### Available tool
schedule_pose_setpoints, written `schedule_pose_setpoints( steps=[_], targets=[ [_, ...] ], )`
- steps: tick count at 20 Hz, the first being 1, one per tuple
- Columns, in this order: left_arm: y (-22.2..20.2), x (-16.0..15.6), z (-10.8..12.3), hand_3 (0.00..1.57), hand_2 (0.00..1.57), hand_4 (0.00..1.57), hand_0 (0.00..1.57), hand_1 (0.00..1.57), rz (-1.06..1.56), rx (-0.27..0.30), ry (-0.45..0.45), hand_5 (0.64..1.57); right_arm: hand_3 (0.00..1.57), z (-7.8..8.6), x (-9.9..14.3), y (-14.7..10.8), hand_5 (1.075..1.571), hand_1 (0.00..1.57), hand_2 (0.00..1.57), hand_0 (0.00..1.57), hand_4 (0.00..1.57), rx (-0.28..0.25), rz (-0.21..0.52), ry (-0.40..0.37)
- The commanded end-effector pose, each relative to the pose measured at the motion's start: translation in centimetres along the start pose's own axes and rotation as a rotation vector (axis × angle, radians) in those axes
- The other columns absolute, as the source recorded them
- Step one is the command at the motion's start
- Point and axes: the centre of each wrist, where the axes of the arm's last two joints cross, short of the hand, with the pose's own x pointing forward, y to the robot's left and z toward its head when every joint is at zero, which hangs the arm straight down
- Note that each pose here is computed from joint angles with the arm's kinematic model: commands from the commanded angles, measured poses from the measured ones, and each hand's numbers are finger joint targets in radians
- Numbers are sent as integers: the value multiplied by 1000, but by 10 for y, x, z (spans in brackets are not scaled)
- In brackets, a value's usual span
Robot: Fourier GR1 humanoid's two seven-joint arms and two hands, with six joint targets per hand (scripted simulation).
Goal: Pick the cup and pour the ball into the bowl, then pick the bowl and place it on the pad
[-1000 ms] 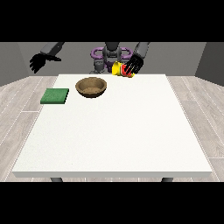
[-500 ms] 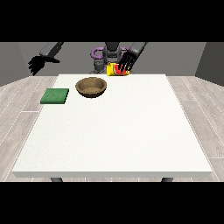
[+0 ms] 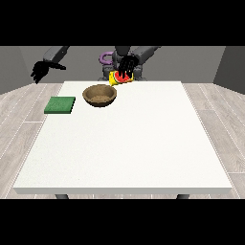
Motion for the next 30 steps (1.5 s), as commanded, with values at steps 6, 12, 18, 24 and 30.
schedule_pose_setpoints(
  steps=[6, 12, 18, 24, 30],
  targets=[
    [-6, 25, 12, 1571, 1571, 898, 288, 288, -215, -24, -139, 1562, 264, -28, -3, 55, 1527, 0, 0, 0, 0, 54, -26, -31],
    [9, 51, 7, 1571, 1571, 1196, 0, 0, -379, -49, -226, 1434, 190, -42, 24, 28, 1521, 0, 0, 0, 0, 62, -47, -78],
    [42, 41, -37, 1571, 1571, 1200, 769, 769, -573, -130, -314, 1416, 239, -36, 5, 50, 1521, 0, 0, 0, 0, 73, -38, 25],
    [53, 84, -21, 1571, 1571, 1191, 1557, 1557, -710, -40, -376, 1467, 172, -23, -2, 27, 1516, 0, 0, 0, 0, 41, -41, -8],
    [50, 53, -26, 1571, 1571, 1201, 1516, 1516, -681, -45, -390, 1462, 0, -14, -13, 32, 1555, 0, 0, 0, 429, 55, -75, 21]
  ],
)
